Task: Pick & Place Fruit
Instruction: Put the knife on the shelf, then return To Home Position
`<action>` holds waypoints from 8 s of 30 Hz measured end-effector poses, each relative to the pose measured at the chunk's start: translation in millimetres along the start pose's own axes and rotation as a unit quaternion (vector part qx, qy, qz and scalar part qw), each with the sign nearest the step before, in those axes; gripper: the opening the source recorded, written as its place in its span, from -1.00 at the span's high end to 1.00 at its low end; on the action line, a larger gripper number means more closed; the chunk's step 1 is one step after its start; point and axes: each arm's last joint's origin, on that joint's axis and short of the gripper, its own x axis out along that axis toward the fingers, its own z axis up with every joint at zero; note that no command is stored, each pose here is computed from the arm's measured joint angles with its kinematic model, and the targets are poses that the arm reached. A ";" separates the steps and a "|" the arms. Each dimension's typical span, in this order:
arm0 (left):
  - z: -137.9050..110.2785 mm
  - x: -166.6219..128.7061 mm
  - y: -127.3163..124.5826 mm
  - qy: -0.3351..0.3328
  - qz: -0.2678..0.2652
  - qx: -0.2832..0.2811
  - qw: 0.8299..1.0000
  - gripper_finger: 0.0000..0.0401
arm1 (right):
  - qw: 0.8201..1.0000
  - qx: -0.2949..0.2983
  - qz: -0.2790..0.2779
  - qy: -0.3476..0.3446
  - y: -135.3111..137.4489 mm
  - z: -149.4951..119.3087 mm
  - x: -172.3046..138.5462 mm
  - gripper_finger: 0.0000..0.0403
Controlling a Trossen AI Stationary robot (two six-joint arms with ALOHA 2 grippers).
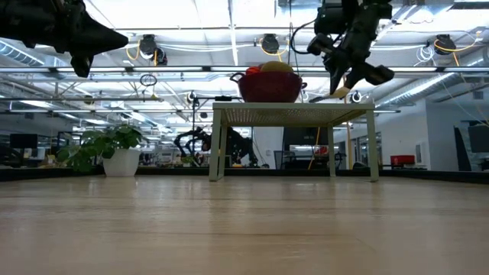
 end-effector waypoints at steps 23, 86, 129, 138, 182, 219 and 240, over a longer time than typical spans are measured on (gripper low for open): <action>0.0 0.0 0.0 0.000 0.000 0.000 1.000 0.90 | 1.000 0.008 -0.015 -0.015 -6.3 7.4 -0.7 0.64; 0.0 0.0 0.0 0.000 0.000 -0.001 1.000 0.89 | 0.957 -0.223 -0.011 -0.183 -7.0 -50.1 -61.2 1.00; 10.9 -0.7 0.6 -0.062 0.046 0.033 0.996 0.89 | 0.775 -0.370 0.221 -0.463 -130.9 -129.7 -21.5 1.00; 10.2 -0.7 1.2 -0.058 0.056 0.064 0.995 0.89 | 0.740 -0.372 0.238 -0.507 -147.2 -135.5 -11.0 1.00; 4.3 -26.8 9.3 -0.028 -0.042 0.104 0.993 0.90 | 0.730 -0.364 0.285 -0.504 -150.8 -129.1 32.6 1.00; -55.6 -11.5 16.0 -0.017 -0.103 0.086 0.991 0.89 | 0.703 -0.385 0.293 -0.521 -153.4 -125.6 57.1 1.00; -54.3 -11.5 15.4 -0.030 -0.108 0.102 0.988 0.89 | 0.730 -0.410 0.261 -0.481 -158.2 -126.1 69.0 1.00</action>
